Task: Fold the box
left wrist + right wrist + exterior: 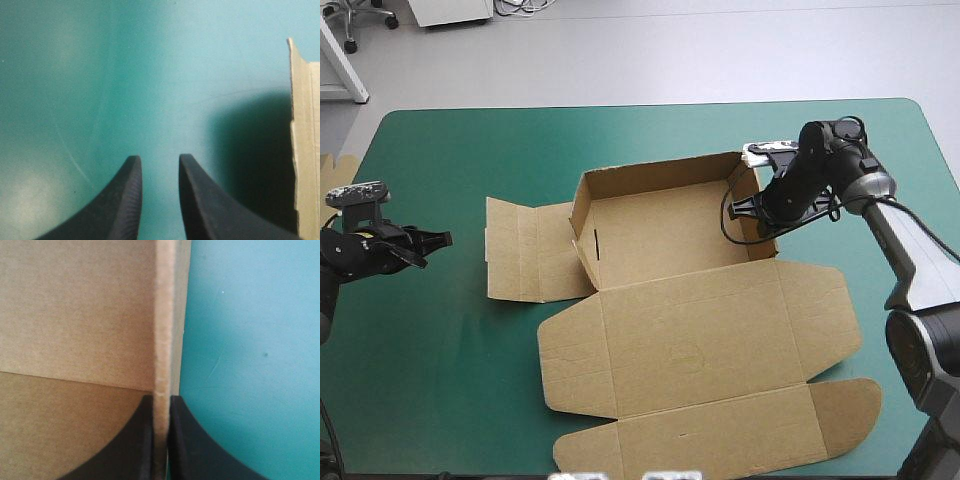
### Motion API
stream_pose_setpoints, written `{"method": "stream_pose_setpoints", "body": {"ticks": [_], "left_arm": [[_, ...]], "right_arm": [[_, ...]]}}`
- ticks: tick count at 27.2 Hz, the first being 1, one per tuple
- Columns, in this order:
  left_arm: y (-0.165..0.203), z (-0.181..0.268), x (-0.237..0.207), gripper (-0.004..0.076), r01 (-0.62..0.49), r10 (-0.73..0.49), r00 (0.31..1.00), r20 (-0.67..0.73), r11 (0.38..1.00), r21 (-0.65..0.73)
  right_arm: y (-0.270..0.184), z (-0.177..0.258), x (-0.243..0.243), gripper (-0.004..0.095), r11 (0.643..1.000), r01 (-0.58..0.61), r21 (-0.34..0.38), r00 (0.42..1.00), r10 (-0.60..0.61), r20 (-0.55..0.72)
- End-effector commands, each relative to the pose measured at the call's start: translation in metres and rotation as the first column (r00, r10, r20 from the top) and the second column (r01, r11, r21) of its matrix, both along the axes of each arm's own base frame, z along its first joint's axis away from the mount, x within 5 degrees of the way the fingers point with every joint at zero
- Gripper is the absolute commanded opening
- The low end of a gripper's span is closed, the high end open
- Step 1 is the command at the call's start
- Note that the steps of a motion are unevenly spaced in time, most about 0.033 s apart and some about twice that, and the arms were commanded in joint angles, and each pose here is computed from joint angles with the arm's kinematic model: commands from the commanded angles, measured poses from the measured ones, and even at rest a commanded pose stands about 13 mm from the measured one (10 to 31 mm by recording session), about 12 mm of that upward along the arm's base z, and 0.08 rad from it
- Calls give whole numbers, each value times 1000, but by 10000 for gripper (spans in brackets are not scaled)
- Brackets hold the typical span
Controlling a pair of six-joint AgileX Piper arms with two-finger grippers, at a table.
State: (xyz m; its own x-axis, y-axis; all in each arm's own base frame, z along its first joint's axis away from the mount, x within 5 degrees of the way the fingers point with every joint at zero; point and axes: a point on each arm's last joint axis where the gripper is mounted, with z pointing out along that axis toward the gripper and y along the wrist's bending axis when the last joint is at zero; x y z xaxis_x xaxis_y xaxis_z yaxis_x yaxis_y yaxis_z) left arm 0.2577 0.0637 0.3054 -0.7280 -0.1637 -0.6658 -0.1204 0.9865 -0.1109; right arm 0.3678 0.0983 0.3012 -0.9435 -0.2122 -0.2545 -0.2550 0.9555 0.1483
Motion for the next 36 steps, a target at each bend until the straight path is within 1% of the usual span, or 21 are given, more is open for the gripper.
{"method": "stream_pose_setpoints", "body": {"ticks": [1,2,3,4,6,7,9,12,14,20,22,24,26,32,36], "left_arm": [[-2,18,0,188,-13,13,996,92,1000,-4],[-3,18,0,188,-12,12,996,90,1000,-4],[-3,18,0,188,-11,11,996,87,1000,-5],[-3,18,-1,188,-8,9,997,81,1000,-8],[-4,17,-1,188,-7,8,997,76,1000,-18],[-4,17,-1,188,-5,7,997,76,1000,-21],[-4,17,-1,188,-3,5,997,75,1000,-25],[-5,17,-1,188,-1,3,997,74,1000,-25],[-5,17,-1,188,-1,3,997,74,1000,-25],[-5,17,-1,188,-1,3,997,74,1000,-25],[-5,17,-1,188,-1,3,997,74,1000,-25],[-4,17,-1,188,-2,4,997,76,1000,-24],[-4,17,-1,188,-2,4,997,76,1000,-24],[-4,17,-1,188,-4,6,997,80,1000,-24],[-4,17,-1,188,-4,6,997,80,1000,-24]], "right_arm": [[-3,28,-8,25,1000,-10,23,998,9,69],[-4,28,-8,77,1000,-16,12,997,15,72],[-5,28,-8,158,1000,-19,2,997,19,75],[-5,28,-7,274,1000,-28,-5,996,29,79],[-5,30,-8,463,1000,-28,-5,996,28,85],[-5,30,-8,529,1000,-29,-5,996,29,86],[-5,32,-9,576,1000,-29,-5,996,29,90],[-6,40,-12,577,1000,-31,1,991,31,131],[-7,51,-16,577,1000,-30,7,982,28,186],[-12,99,-37,577,998,-20,53,917,-3,400],[-13,112,-47,577,997,-25,76,898,-11,440],[-14,118,-52,577,996,-29,79,889,-11,457],[-15,119,-53,577,998,-32,59,886,1,464],[-10,104,-31,578,997,-58,48,872,27,489],[-6,81,-12,578,998,-62,33,899,42,436]]}}
